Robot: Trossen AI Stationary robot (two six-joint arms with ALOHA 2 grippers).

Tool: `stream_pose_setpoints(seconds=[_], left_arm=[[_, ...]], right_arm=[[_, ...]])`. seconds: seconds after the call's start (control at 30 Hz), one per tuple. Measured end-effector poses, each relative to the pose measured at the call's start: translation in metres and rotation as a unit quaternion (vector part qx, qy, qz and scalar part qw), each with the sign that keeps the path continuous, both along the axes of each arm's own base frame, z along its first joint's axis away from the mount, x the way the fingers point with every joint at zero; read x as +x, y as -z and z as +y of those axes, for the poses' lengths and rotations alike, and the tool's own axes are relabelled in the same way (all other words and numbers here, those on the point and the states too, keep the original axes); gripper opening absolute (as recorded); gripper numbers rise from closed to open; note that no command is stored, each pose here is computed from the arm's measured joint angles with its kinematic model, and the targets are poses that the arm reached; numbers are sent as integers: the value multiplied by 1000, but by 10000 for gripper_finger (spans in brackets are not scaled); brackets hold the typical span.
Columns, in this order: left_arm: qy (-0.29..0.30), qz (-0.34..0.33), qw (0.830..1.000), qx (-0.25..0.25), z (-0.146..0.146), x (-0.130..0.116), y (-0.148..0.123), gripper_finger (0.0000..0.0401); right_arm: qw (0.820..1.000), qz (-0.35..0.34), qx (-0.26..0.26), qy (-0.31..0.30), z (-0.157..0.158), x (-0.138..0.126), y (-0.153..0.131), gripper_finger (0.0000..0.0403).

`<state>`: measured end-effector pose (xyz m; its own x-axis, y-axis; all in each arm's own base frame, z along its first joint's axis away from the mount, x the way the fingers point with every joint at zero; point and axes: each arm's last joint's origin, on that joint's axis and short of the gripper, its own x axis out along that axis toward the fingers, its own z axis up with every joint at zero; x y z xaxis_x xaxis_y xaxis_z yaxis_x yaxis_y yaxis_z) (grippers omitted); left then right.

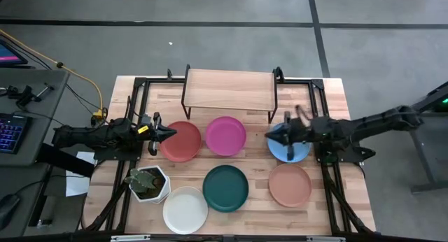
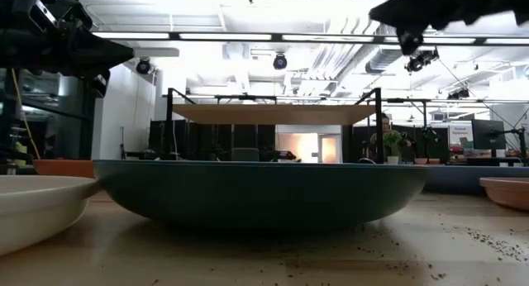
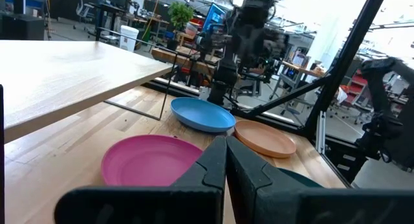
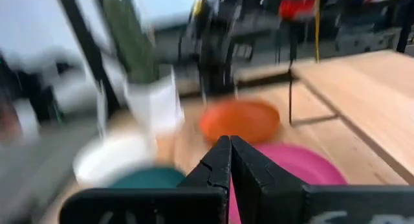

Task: Place and stack plates onto a shelf
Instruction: Put the pink plate on the shelf

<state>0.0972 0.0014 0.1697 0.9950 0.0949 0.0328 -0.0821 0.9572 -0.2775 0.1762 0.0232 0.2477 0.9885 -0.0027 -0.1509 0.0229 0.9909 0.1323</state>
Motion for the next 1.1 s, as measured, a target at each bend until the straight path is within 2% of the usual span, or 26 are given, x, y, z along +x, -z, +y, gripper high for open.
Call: stream_pose_setpoints(seconds=[0.13, 0.23, 0.37, 0.47, 0.57, 0.67, 0.83, 0.93, 1.1], left_arm=[[0, 0, 1000, 0, 0, 0, 0, 0], [0, 0, 1000, 0, 0, 0, 0, 0], [0, 0, 1000, 0, 0, 0, 0, 0], [0, 0, 1000, 0, 0, 0, 0, 0], [0, 0, 1000, 0, 0, 0, 0, 0], [0, 0, 1000, 0, 0, 0, 0, 0], [0, 0, 1000, 0, 0, 0, 0, 0], [0, 0, 1000, 0, 0, 0, 0, 0], [0, 0, 1000, 0, 0, 0, 0, 0]], right_arm=[[992, 78, -90, -43, 12, 28, -8, 1], [985, 103, -126, -62, 20, 50, -10, 1], [979, 135, -144, -42, 24, 80, -7, 1], [972, 184, -145, -29, 25, 102, -3, 8], [954, 253, -159, -29, 29, 121, 4, 39], [932, 317, -172, -36, 32, 137, 13, 88], [877, 409, -229, -106, 33, 157, 44, 151], [854, 435, -256, -127, 30, 164, 65, 165], [820, 474, -288, -139, 21, 170, 92, 159]])
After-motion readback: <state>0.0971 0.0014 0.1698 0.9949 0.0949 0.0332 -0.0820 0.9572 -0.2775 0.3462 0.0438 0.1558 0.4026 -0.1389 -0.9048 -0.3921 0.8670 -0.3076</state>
